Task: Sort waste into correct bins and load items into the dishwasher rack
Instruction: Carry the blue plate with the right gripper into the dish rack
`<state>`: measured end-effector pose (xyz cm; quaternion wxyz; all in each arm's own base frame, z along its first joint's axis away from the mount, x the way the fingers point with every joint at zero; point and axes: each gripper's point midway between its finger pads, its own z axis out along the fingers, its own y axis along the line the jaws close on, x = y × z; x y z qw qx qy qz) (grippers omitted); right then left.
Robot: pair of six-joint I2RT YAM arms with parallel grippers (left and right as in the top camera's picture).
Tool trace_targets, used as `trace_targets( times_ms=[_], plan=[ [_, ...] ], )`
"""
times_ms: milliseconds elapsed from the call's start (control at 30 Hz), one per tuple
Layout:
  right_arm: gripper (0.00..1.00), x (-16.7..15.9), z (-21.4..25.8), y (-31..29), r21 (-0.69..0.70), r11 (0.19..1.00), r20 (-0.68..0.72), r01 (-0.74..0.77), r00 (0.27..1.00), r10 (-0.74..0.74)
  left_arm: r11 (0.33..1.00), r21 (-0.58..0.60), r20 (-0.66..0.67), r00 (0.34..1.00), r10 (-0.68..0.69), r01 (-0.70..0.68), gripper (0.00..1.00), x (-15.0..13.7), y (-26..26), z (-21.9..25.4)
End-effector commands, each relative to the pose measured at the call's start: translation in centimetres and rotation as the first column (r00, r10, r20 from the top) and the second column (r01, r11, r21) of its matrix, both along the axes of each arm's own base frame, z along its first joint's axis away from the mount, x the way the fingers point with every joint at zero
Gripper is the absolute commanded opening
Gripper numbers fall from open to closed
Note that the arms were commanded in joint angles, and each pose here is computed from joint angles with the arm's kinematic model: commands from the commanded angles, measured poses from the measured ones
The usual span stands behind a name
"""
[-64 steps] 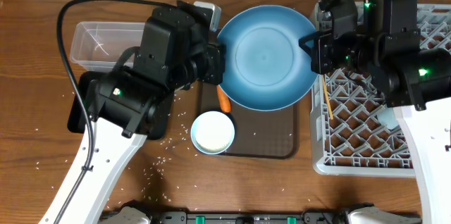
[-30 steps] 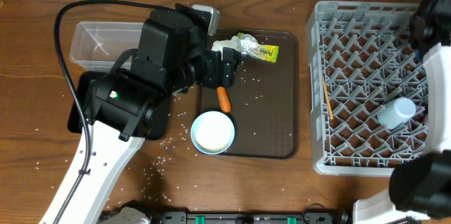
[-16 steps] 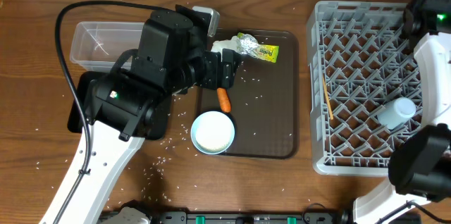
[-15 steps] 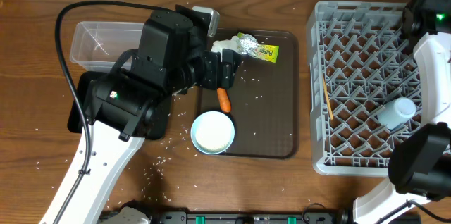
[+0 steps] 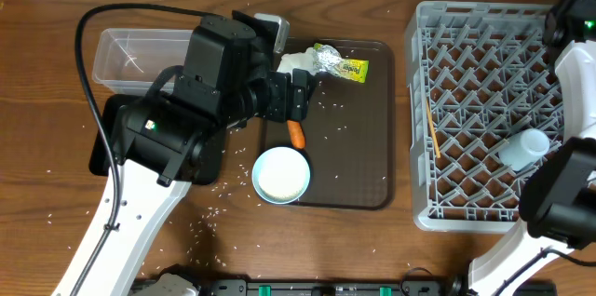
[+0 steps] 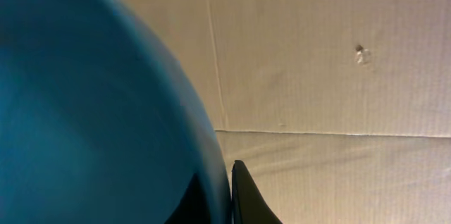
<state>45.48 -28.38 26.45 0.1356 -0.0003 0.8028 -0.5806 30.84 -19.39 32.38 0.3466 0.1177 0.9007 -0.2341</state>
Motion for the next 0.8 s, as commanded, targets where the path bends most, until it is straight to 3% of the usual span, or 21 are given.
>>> trace_targets(
  times_ms=[0, 500, 567, 667, 767],
  plan=[
    [0.01, 0.4, -0.8, 0.1, -0.002, 1.0, -0.035, -0.004, 0.999, 0.004, 1.0, -0.006, 0.021, 1.0, -0.007, 0.007, 0.86, -0.3, 0.2, 0.7],
    [0.03, 2.5, -2.6, 4.5, 0.043, 0.993, -0.094, -0.11, 0.989, 0.114, 1.0, -0.005, 0.019, 1.0, -0.007, 0.007, 0.86, -0.3, 0.2, 0.7],
    [0.1, 3.0, -3.4, 5.8, 0.074, 0.985, -0.123, -0.153, 0.979, 0.162, 1.0, -0.005, 0.019, 1.0, -0.007, 0.007, 0.86, -0.3, 0.2, 0.7],
    [0.45, 3.3, -4.3, 7.7, 0.102, 0.976, -0.168, -0.194, 0.963, 0.209, 1.0, -0.005, 0.019, 1.0, -0.007, 0.007, 0.87, -0.3, 0.2, 0.7],
    [0.69, 3.9, -4.3, 9.5, 0.118, 0.972, -0.109, -0.206, 0.97, 0.218, 1.0, -0.005, 0.019, 1.0, -0.007, 0.007, 0.87, -0.3, 0.2, 0.7]
  ],
)
